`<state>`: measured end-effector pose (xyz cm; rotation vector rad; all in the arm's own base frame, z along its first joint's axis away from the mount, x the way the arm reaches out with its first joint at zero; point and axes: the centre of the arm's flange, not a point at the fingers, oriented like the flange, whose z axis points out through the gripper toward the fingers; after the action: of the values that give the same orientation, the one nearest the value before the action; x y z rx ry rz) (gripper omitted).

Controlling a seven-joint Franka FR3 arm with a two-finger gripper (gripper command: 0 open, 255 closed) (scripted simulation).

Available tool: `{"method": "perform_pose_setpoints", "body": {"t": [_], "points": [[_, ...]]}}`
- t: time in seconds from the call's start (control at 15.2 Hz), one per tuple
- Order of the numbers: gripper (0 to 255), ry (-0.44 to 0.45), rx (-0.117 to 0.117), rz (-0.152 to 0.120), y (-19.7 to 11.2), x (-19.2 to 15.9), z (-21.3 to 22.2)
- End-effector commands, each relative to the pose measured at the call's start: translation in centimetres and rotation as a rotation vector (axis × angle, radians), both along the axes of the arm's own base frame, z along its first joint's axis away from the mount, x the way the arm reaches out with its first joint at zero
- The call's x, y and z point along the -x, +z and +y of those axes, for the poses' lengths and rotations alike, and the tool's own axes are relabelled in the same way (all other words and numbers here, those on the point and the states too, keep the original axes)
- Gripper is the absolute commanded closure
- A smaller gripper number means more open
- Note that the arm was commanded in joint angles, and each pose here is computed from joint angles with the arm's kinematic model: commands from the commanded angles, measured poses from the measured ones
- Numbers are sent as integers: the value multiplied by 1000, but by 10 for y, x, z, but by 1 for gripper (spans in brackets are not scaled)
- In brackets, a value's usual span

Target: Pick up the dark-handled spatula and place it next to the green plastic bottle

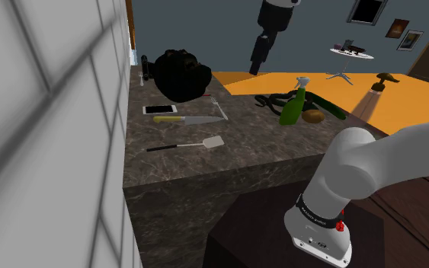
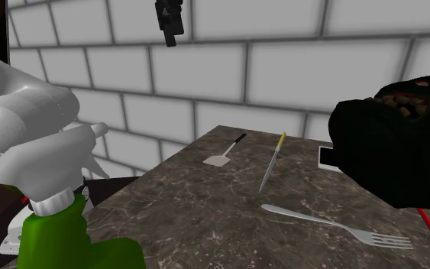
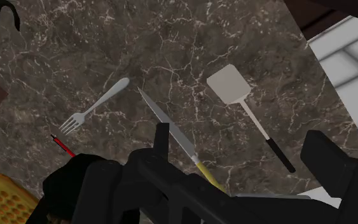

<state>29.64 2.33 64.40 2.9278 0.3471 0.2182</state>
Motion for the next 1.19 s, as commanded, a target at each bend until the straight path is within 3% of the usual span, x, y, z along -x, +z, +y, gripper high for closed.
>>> {"method": "perform_pose_setpoints", "body": {"t": [0.0,1.12], "points": [[0,0,0,0,0,0,0],[0,480,-90,109,-173,-133,36]]}}
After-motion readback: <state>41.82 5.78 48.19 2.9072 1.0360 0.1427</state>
